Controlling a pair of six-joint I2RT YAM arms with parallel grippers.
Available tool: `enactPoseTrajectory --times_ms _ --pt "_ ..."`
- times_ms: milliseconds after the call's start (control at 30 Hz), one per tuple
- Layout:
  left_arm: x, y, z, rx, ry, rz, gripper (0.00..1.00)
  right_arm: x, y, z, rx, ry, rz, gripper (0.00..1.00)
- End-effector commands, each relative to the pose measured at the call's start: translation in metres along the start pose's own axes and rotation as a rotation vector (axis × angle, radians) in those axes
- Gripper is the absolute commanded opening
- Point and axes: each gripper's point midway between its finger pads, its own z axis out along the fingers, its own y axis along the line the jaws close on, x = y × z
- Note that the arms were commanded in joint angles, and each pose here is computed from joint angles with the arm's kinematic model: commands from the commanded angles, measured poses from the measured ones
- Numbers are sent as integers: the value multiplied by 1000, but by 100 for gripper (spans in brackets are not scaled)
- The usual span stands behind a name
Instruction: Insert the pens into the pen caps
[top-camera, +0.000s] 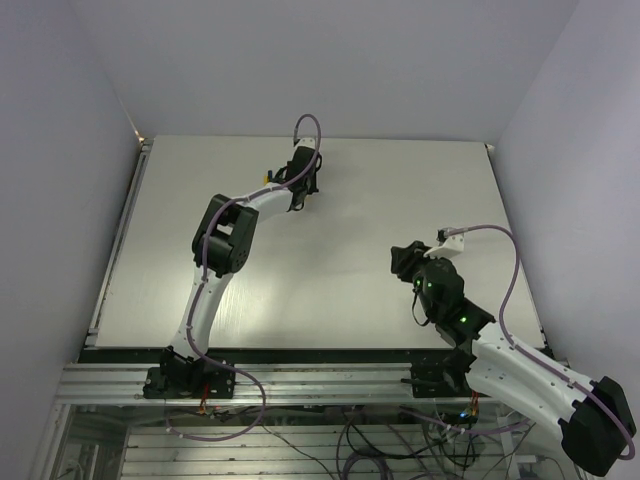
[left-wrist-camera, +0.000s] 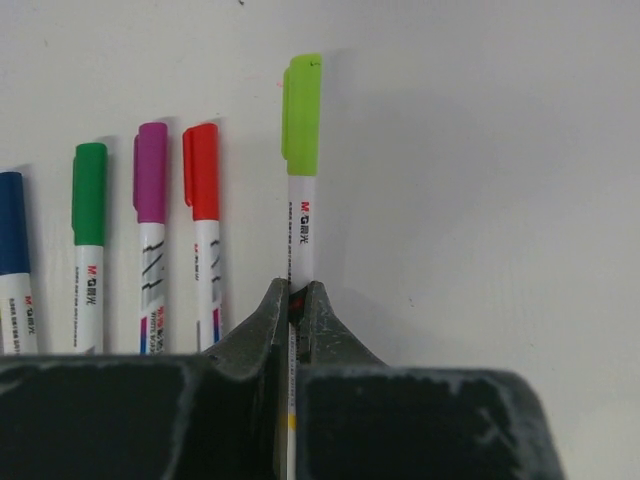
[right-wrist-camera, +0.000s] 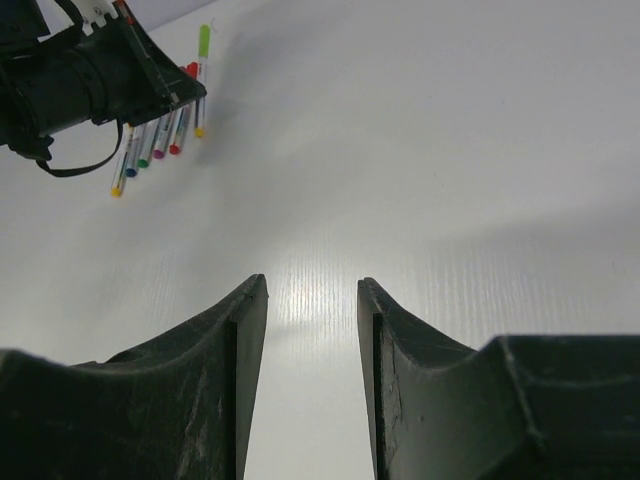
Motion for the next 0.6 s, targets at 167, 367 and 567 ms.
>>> enactPoseTrajectory --times_ms 167,367,567 --pt "10 30 19 -90 19 5 7 12 -6 1 18 26 13 41" --pt "15 30 21 -74 23 -2 16 12 -5 2 17 30 8 41" --pt "9 25 17 -46 8 -13 26 11 -5 2 18 28 8 41"
